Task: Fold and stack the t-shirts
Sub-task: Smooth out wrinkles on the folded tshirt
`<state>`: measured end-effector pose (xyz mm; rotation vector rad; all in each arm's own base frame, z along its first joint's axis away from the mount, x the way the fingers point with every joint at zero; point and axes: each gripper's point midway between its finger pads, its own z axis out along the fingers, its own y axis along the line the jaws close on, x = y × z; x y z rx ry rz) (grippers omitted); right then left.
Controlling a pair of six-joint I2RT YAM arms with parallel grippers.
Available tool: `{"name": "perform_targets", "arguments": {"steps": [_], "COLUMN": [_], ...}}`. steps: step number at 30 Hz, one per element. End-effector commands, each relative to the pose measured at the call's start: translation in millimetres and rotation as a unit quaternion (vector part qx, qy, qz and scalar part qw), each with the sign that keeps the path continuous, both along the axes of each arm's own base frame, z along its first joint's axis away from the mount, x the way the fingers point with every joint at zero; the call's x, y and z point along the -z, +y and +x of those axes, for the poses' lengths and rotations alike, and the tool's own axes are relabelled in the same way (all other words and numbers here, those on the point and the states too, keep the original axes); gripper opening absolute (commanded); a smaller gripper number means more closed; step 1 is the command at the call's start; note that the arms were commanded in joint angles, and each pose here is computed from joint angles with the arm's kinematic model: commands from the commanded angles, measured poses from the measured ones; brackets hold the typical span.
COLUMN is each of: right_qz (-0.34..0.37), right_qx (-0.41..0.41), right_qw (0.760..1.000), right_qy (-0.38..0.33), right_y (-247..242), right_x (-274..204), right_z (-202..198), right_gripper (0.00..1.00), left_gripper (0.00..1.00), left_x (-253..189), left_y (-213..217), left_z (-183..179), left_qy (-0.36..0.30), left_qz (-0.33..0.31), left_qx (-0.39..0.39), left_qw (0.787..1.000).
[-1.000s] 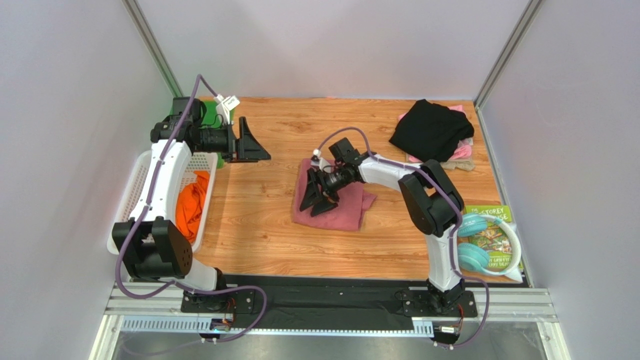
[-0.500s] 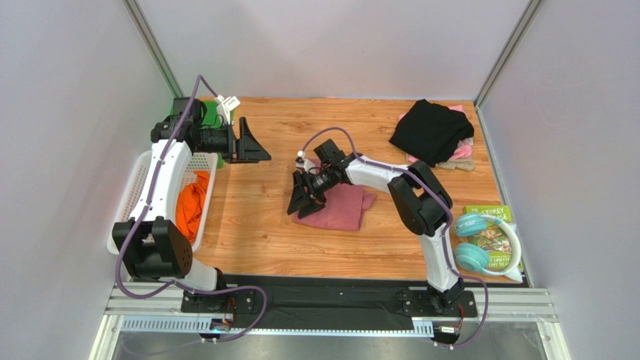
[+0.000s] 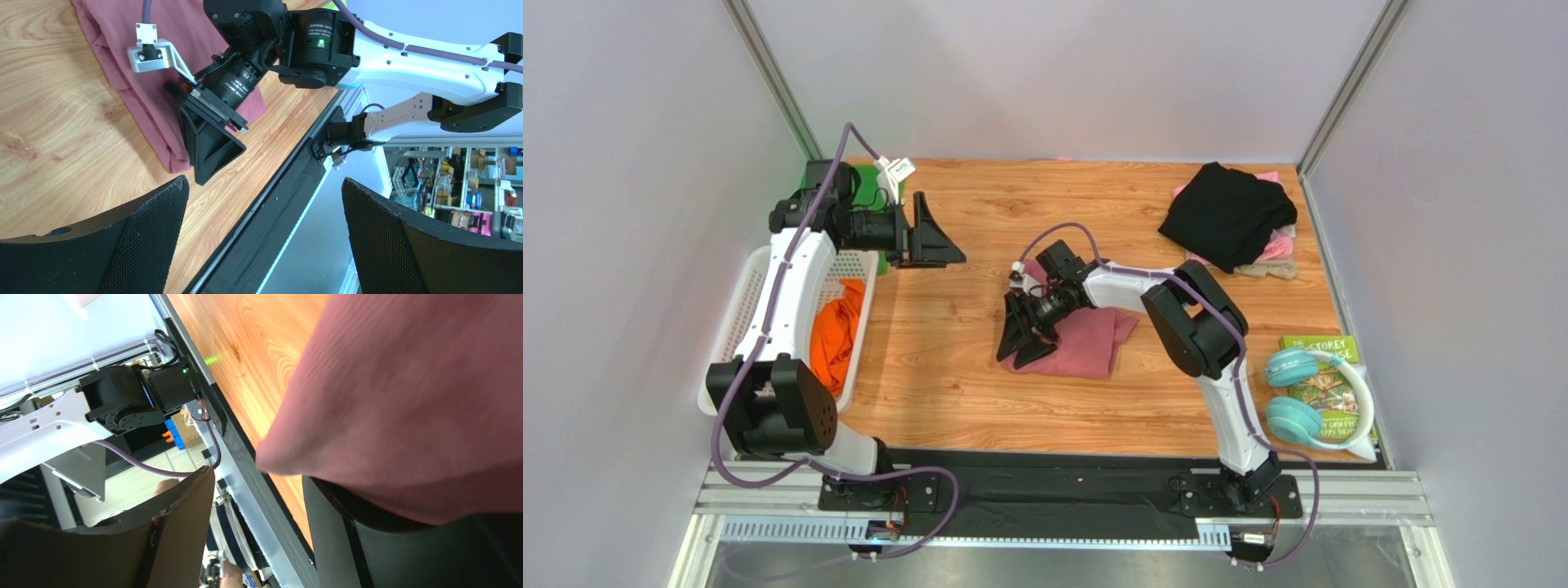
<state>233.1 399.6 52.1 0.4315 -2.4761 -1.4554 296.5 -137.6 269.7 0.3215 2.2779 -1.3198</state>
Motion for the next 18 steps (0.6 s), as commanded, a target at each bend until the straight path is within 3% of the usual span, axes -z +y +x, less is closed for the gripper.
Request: {"name": "perform_targets", "arguments": {"steps": [1, 5, 18], "right_qz": [0.023, 0.036, 0.013], "right_qx": [-0.011, -0.025, -0.026], "right_qw": [0.998, 0.996, 0.999], "right_qy": [-0.064, -0.072, -0.014], "right_y": [9.9, 22.1, 31.7], "right_x": [-49.2, -63.6, 1.9], "right_z": [1.5, -2.4, -4.2], "right_gripper": [0.61, 0.62, 0.61], "left_gripper": [1.00, 1.00, 1.00], "left_x": [-19.6, -20.9, -17.2], "left_y": [-2.5, -2.6, -2.3], "left_z": [-2.8, -4.1, -3.9], "left_qy": [-0.039, -0.041, -0.034], "left_qz": [-0.013, -0.013, -0.012], "left_qx": [0.016, 0.016, 0.016], "left_qw": [0.999, 0.999, 0.999]}}
